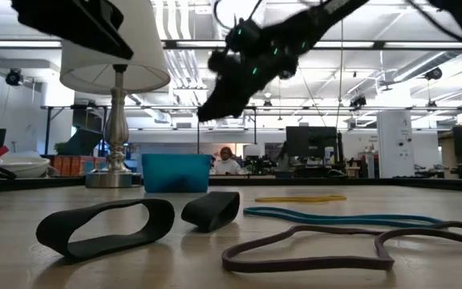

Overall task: Pick and place rubber bands into bin
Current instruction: Put the bottom black rubber band into the blue bin

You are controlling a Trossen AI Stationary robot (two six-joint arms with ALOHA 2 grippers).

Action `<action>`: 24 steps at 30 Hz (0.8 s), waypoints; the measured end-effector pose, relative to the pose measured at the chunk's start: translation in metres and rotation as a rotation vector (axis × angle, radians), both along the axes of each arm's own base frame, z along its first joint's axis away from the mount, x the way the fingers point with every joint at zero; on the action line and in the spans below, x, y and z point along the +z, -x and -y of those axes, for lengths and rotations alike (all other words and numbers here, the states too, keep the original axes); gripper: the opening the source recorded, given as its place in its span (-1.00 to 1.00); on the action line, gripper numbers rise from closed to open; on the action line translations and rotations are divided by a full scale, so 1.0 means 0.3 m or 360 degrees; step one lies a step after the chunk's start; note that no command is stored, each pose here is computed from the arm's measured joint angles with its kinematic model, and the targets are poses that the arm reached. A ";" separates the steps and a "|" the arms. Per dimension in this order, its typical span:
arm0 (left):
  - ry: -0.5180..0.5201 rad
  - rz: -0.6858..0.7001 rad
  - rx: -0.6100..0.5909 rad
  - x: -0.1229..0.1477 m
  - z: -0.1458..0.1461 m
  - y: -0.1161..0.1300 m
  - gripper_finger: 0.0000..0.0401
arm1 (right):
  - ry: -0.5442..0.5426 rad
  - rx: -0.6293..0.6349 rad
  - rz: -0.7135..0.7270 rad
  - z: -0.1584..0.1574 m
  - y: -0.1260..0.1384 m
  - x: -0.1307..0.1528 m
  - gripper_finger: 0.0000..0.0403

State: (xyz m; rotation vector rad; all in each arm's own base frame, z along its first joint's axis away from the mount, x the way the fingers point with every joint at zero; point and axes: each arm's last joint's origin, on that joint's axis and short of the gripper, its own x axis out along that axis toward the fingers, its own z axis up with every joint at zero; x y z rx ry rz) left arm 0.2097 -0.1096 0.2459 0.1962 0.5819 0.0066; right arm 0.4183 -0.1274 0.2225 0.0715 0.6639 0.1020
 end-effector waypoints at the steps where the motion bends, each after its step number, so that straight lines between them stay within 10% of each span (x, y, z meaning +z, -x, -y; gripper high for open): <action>1: -0.0016 0.0011 -0.0016 -0.015 0.003 -0.005 -0.35 | -0.0003 0.0067 -0.0020 -0.024 0.015 0.023 -0.13; 17: -0.0077 -0.0105 -0.0413 -0.165 0.114 -0.130 -0.35 | 0.0042 0.0587 -0.0274 -0.451 0.287 0.261 -0.13; 24: -0.0178 -0.0217 -0.0488 -0.245 0.197 -0.211 -0.35 | 0.0226 0.0486 -0.0326 -0.575 0.390 0.251 -0.13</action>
